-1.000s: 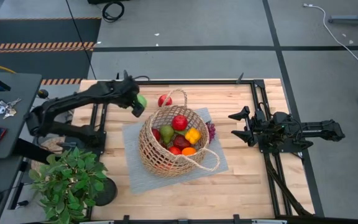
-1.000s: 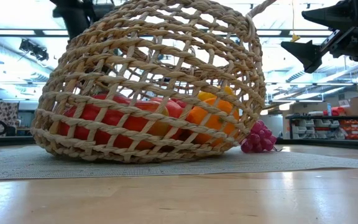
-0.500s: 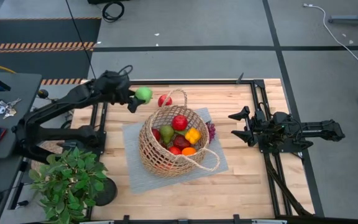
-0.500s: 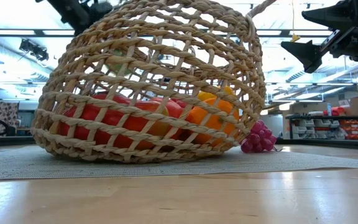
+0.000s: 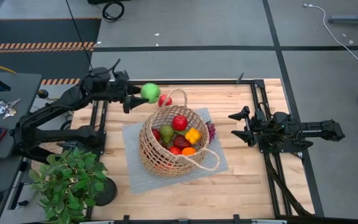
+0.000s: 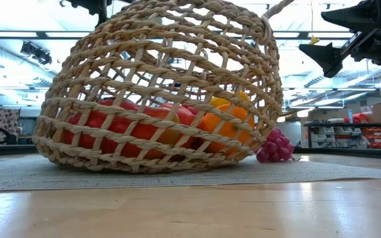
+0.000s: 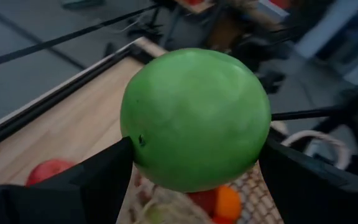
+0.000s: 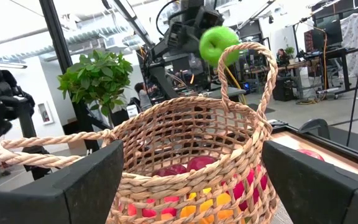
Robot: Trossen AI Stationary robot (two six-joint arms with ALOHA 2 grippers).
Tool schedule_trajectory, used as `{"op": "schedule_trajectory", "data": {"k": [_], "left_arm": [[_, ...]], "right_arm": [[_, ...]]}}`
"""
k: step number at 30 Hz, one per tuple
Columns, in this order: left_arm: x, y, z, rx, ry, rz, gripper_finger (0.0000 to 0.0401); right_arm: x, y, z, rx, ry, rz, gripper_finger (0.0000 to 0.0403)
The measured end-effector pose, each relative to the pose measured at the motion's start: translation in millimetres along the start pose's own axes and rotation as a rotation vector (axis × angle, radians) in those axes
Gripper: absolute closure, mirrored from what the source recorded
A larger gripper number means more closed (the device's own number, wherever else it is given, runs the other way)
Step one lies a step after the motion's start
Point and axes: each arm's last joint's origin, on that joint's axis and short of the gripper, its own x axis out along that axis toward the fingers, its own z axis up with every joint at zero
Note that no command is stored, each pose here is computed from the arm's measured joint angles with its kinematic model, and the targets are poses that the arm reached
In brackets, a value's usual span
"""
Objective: Build produce basket
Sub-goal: Put the green apple into the basket
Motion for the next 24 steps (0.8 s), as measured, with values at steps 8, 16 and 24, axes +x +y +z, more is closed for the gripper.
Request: {"op": "schedule_trajectory", "data": {"k": [8, 16, 24], "left_arm": [[-1.0, -8.2, 9.5, 0.038, -0.056, -0.187, 0.0069], [-2.1, -12.3, 13.3, 0.022, -0.068, -0.28, 0.0069], [8.5, -30.6, 18.9, 0.111, -0.147, -0.392, 0.0069]], "right_arm": [[0.0, 0.0, 0.0, 0.0, 0.0, 0.0, 0.0018], [0.0, 0.0, 0.0, 0.0, 0.0, 0.0, 0.0018], [0.0, 0.0, 0.0, 0.0, 0.0, 0.0, 0.0018]]}}
